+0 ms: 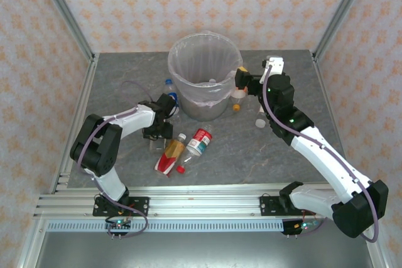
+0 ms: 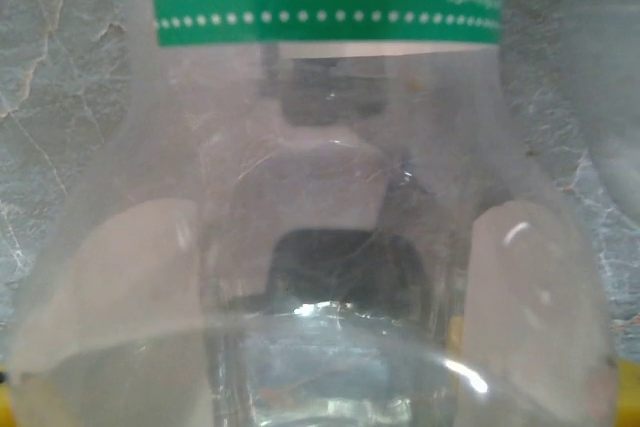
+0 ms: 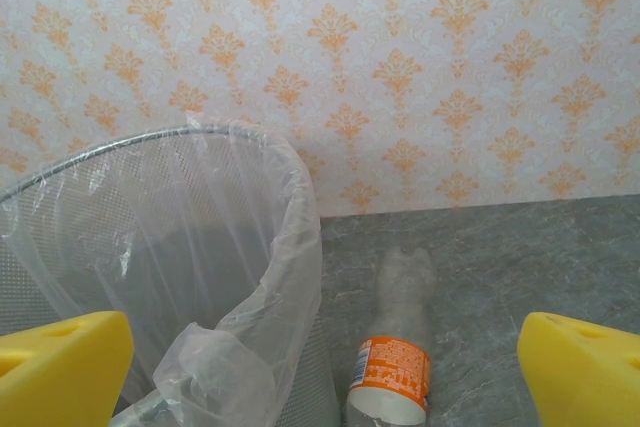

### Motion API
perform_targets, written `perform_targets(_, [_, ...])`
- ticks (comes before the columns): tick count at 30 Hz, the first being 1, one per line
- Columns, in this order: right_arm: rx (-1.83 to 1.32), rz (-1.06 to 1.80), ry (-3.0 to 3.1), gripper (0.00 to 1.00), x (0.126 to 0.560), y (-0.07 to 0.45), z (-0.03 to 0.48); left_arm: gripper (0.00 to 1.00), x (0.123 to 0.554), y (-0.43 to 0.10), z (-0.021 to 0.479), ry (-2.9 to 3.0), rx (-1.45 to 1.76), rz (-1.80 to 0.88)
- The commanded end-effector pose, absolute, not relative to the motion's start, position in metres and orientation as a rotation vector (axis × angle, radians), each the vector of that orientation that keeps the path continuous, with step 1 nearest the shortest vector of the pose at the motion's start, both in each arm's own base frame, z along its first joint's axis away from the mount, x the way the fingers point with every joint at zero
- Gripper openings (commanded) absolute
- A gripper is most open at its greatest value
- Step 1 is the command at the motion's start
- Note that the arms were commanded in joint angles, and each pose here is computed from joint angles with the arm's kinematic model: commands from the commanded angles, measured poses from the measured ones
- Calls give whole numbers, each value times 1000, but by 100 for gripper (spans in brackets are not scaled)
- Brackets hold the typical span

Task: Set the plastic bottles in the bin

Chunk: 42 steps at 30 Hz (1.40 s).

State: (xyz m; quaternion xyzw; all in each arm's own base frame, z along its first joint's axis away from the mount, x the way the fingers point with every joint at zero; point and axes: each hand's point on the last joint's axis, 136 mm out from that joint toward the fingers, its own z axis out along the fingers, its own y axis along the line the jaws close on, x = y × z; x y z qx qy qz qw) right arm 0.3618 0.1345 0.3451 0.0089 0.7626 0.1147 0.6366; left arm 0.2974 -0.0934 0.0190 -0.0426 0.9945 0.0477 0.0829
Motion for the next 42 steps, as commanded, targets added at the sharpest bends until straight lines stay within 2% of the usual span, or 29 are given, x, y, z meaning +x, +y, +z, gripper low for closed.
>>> perform_targets(1, [58, 287, 1705, 99, 362, 131, 355, 63, 304, -90, 21, 2953, -120, 155])
perform_targets(9, [73, 280, 1709, 99, 362, 129, 349, 58, 301, -88, 32, 2930, -125, 155])
perform_targets(24, [97, 269, 1704, 99, 362, 124, 343, 42, 303, -72, 62, 2829, -233, 224])
perform_targets(42, [145, 252, 1709, 99, 363, 117, 336, 35, 311, -54, 116, 2594, -313, 236])
